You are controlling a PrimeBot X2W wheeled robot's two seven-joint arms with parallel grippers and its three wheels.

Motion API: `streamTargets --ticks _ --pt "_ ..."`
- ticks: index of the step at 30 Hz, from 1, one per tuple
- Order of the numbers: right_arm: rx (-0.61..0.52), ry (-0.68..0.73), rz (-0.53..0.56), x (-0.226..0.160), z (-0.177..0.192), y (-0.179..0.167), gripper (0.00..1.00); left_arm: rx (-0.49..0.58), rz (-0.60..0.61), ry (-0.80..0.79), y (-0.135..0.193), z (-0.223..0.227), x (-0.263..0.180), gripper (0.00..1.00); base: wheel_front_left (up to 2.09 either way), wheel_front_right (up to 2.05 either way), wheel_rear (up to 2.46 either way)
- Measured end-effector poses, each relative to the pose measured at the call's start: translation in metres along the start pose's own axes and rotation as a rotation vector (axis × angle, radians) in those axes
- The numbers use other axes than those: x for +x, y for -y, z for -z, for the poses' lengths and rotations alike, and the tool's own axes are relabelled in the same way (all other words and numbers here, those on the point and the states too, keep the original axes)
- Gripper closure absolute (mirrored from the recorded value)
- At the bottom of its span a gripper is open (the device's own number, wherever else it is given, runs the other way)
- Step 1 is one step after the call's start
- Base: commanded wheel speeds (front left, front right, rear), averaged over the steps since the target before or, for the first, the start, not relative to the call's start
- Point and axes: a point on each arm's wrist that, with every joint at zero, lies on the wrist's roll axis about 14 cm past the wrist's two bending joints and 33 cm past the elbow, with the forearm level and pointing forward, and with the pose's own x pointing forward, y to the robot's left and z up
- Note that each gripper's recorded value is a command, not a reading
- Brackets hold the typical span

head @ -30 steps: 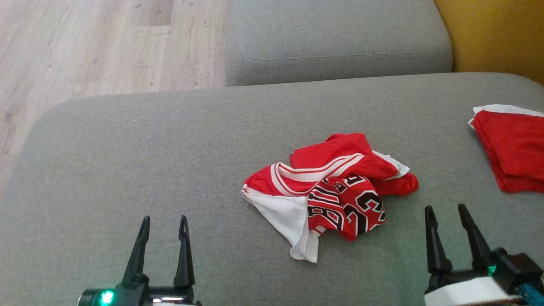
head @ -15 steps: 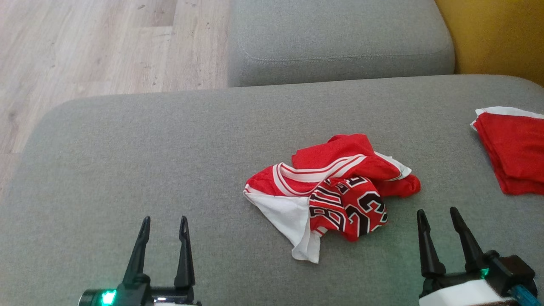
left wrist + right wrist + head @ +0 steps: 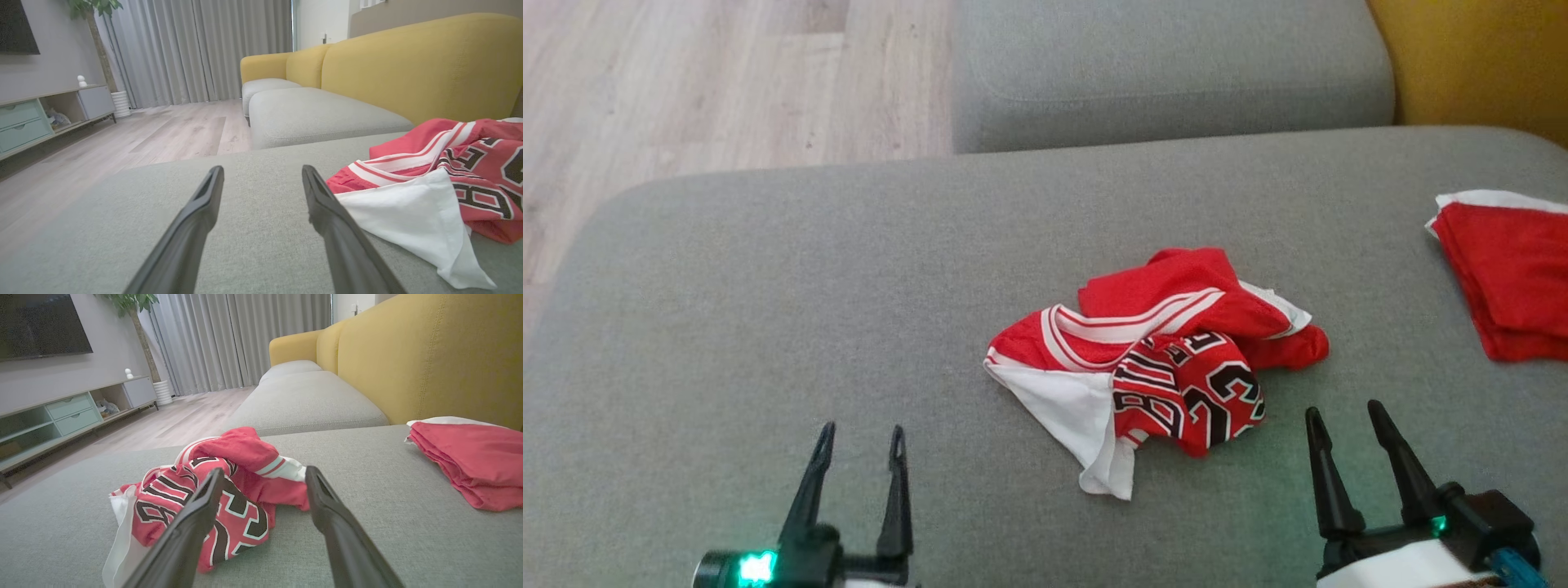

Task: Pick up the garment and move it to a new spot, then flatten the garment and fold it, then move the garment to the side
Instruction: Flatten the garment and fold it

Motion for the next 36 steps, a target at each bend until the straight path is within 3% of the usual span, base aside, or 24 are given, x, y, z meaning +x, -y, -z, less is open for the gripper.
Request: streamTargets --ticks 4,11,19,24,25,26,27,32,36 --pt "-0.008 -0.034 0.000 0.001 0.008 0.004 0.00 0.014 0.087 -0.002 0.017 0.001 0.026 0.00 0.00 0.00 0.00" --pt "-0.020 -0.066 -0.011 0.026 0.017 0.010 0.00 0.089 0.345 -0.028 0.065 0.010 0.097 0.00 0.00 0.00 0.00" --pt "-0.036 -0.095 0.023 0.039 0.025 0.028 0.00 0.186 0.560 -0.249 0.100 0.077 0.130 0.00 0.00 0.00 0.00" --pt "-0.038 -0.115 0.059 0.039 0.030 0.040 0.00 0.219 0.653 -0.397 0.117 0.116 0.126 0.00 0.00 0.00 0.00" --pt "-0.037 -0.121 0.067 0.038 0.032 0.042 0.00 0.223 0.668 -0.397 0.121 0.117 0.130 0.15 0.00 0.00 0.00" --pt "-0.038 -0.126 0.074 0.037 0.033 0.044 0.00 0.220 0.683 -0.395 0.125 0.117 0.133 0.90 0.00 0.00 0.00" --pt "-0.038 -0.130 0.081 0.036 0.034 0.046 0.00 0.217 0.703 -0.399 0.131 0.117 0.133 1.00 0.00 0.00 0.00" --pt "-0.039 -0.121 0.103 0.032 0.031 0.051 0.00 0.054 0.788 -0.404 0.168 0.106 0.120 1.00 0.00 0.00 0.00" --pt "-0.037 -0.098 0.114 0.029 0.023 0.051 0.00 -0.135 0.982 -0.306 0.230 0.051 0.089 1.00 0.00 0.00 0.00"
